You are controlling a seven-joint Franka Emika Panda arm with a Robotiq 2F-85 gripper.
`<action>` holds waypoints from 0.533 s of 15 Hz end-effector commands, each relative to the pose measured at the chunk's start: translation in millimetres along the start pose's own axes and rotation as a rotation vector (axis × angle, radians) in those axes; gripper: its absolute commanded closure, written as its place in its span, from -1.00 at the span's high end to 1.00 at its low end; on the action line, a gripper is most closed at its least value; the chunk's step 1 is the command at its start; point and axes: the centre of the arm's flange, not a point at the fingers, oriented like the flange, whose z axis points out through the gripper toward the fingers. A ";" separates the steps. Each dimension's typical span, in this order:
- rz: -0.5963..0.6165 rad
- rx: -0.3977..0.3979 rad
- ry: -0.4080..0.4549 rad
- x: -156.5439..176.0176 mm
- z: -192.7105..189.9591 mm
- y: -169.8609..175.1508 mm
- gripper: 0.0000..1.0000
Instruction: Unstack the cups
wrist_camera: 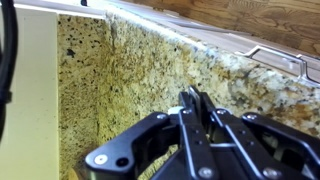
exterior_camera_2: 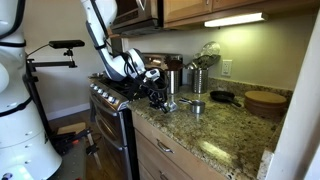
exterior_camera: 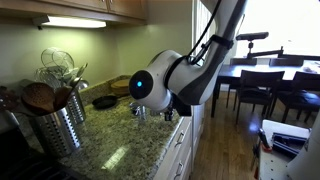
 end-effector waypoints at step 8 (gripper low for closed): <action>0.016 -0.037 -0.008 0.1 10.8 -15.2 -0.94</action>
